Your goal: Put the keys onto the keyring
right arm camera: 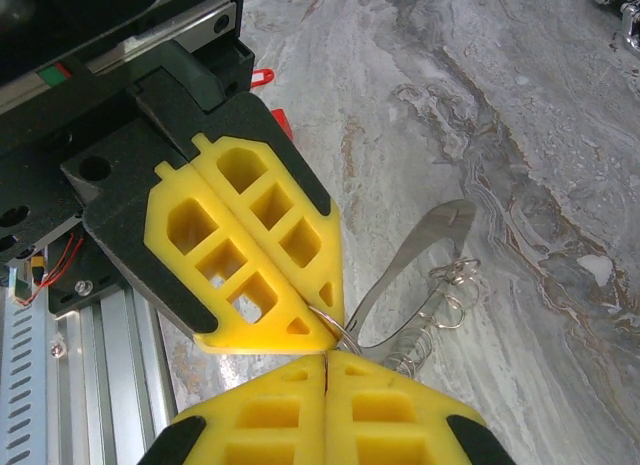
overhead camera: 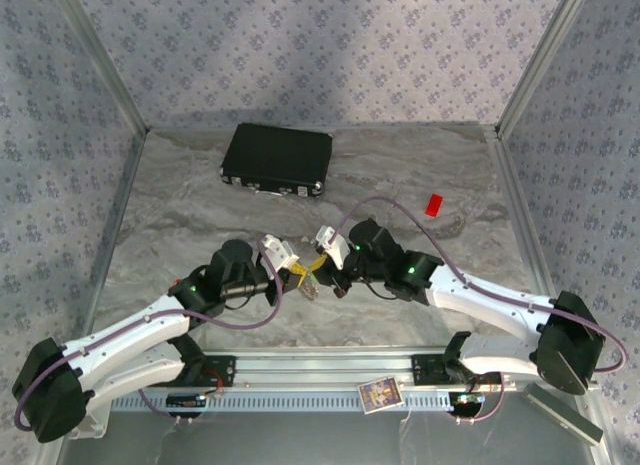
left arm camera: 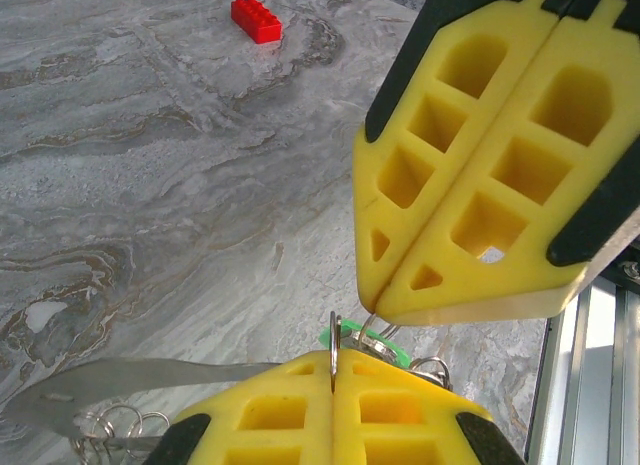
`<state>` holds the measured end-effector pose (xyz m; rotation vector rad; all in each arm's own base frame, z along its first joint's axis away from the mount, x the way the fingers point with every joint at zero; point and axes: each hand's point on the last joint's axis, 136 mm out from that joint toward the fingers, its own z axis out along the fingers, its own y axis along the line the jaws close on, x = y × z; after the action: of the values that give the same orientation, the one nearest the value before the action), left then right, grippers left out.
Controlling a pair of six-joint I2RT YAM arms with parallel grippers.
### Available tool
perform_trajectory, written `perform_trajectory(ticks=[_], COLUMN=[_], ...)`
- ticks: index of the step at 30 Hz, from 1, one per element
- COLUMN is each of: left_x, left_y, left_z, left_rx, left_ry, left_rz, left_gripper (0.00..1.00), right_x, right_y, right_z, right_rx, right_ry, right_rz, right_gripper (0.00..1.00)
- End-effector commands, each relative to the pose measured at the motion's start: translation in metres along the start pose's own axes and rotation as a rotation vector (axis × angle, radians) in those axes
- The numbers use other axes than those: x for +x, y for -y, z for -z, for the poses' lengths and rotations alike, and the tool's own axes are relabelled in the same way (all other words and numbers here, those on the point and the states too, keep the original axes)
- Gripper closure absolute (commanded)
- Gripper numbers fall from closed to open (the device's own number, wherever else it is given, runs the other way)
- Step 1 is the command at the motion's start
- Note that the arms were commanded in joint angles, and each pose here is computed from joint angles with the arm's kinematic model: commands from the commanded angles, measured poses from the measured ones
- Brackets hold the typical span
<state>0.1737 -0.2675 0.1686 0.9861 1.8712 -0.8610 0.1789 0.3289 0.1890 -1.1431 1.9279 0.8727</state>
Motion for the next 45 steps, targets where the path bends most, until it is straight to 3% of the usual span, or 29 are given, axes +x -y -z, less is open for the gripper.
perform_trajectory(ticks=[1, 45], left_x=[-0.016, -0.024], left_y=[0.005, 0.009], left_z=[0.001, 0.003], left_rx=[0.014, 0.034], left_ry=[0.029, 0.048], left_rz=[-0.007, -0.017], left_gripper=[1.00, 1.00], right_x=[-0.019, -0.010], right_y=[-0.003, 0.025], right_z=[0.001, 0.002], right_rx=[0.001, 0.166], right_ry=[0.051, -0.009], right_rz=[0.031, -0.018], right_gripper=[1.00, 1.00])
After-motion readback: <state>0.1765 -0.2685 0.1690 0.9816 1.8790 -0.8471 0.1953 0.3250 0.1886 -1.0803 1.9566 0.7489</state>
